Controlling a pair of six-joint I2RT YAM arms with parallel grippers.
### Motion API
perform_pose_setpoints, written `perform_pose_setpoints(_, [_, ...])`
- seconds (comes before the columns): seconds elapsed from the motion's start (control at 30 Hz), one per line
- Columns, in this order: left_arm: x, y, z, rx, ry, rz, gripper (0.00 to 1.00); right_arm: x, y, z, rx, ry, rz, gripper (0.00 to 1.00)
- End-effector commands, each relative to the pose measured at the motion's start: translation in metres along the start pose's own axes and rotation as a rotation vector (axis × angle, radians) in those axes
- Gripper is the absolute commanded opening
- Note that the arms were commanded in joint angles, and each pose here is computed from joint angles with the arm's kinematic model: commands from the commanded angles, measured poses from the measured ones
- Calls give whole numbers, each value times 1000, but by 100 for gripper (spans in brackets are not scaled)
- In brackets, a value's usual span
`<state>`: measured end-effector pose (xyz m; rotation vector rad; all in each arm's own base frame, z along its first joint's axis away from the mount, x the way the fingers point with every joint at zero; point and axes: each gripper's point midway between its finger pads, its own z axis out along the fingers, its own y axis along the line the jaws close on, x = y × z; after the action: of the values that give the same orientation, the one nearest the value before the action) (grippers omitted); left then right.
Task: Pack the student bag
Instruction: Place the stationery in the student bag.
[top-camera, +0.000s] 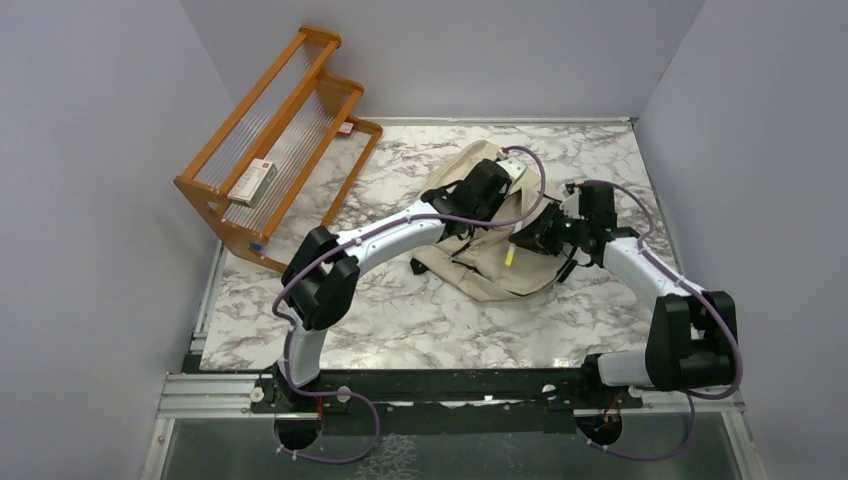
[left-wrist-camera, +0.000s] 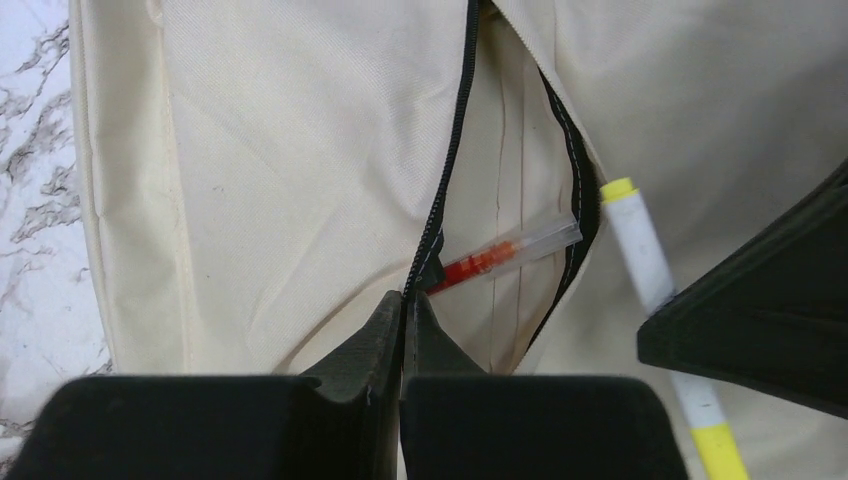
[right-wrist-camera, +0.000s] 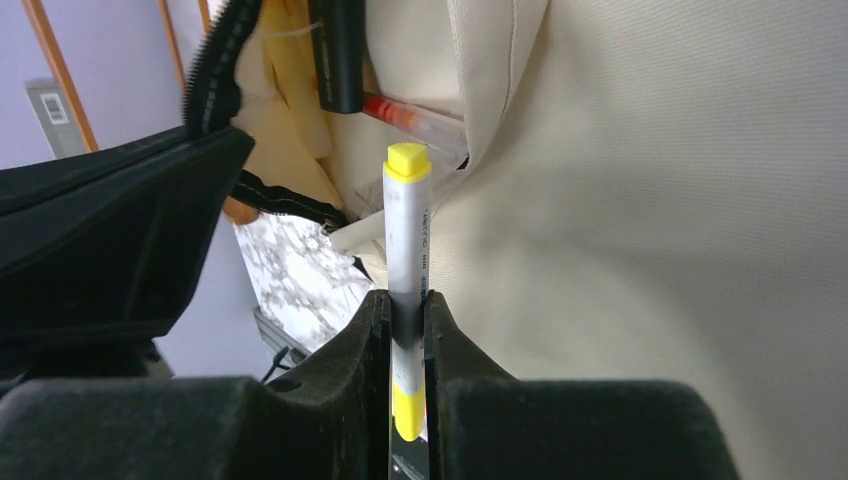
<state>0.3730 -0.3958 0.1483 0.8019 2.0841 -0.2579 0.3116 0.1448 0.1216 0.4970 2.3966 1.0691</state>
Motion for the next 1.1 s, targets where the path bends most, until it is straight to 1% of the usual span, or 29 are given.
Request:
perform_pose_setpoints(0.0, [-30,-9,-23,42,-84,-45,0,-1,24,8,-92,48,-53,3])
perform_pose_setpoints(0.3, [-30,-14,-26,65,-85,-58,0,-17,35,25,-146,67,-44,3])
perform_pose_setpoints(0.47, [-30,-20,-29,93,-87,-65,0,-21,28,46,-160,98,-5,4])
perform_pose_setpoints(0.6, [-25,-27,-28,108,-77,-62,0,-30,37,53,-214,84,-7,4])
perform_pose_setpoints(0.8, [-22,-27,-35,111,-82,-73,0,-45,52,59,-269,41,-4,4])
perform_pose_setpoints(0.93, [-22,-29,-37,120,-83,-81,0,-50,57,70,-279,9,9,4])
perform_pose_setpoints(1.07, [-25,-31,-40,133,-89,-92,0,-54,62,84,-279,-34,-21,4])
